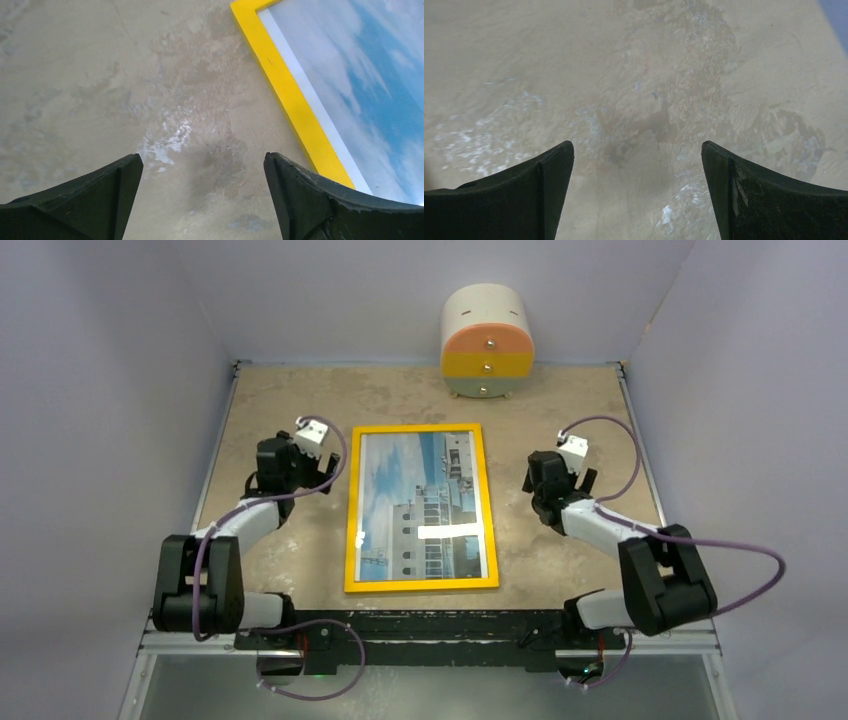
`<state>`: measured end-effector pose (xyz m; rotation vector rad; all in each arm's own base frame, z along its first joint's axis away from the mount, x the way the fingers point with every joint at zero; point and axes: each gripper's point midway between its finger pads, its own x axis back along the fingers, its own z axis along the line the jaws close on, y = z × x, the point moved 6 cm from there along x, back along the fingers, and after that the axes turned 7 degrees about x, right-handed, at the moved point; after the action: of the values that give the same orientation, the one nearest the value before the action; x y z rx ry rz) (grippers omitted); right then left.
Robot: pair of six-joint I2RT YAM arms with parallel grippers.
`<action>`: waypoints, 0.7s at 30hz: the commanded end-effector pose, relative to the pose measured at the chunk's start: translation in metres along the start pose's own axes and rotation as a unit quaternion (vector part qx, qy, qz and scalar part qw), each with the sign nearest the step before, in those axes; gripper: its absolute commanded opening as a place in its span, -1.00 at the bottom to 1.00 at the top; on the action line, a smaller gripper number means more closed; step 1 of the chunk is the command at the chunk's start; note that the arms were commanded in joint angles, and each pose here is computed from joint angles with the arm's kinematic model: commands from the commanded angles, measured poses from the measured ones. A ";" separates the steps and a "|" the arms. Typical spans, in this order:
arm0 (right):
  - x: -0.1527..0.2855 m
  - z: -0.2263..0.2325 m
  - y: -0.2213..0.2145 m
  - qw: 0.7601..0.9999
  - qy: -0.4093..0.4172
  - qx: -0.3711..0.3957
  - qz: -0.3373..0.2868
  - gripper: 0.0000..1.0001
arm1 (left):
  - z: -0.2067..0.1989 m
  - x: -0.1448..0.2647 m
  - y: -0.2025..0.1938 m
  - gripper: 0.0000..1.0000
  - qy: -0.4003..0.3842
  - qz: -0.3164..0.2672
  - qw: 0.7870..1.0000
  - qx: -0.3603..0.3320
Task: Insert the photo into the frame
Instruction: Reset both arms
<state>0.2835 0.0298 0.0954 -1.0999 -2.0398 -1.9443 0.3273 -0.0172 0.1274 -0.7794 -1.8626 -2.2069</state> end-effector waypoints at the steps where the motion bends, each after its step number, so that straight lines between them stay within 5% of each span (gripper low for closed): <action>1: -0.010 -0.011 0.022 0.995 -0.060 0.013 -0.077 0.98 | -0.001 -0.011 -0.001 1.00 0.021 -0.098 0.994 0.034; 7: 0.011 -0.032 0.020 0.969 -0.013 -0.053 -0.243 0.98 | -0.001 -0.008 -0.020 1.00 0.049 -0.152 0.986 0.035; 17: -0.011 -0.019 0.026 0.959 0.005 -0.059 -0.278 0.98 | -0.010 -0.002 -0.033 1.00 0.045 -0.243 0.969 0.026; 21: -0.009 -0.016 0.028 0.949 0.031 -0.034 -0.311 0.98 | -0.007 -0.014 -0.031 1.00 0.043 -0.212 0.976 0.036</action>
<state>0.2883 0.0045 0.0833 -0.6800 -2.4264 -2.1577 0.3034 -0.0164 0.0609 -0.4454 -2.0915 -2.2697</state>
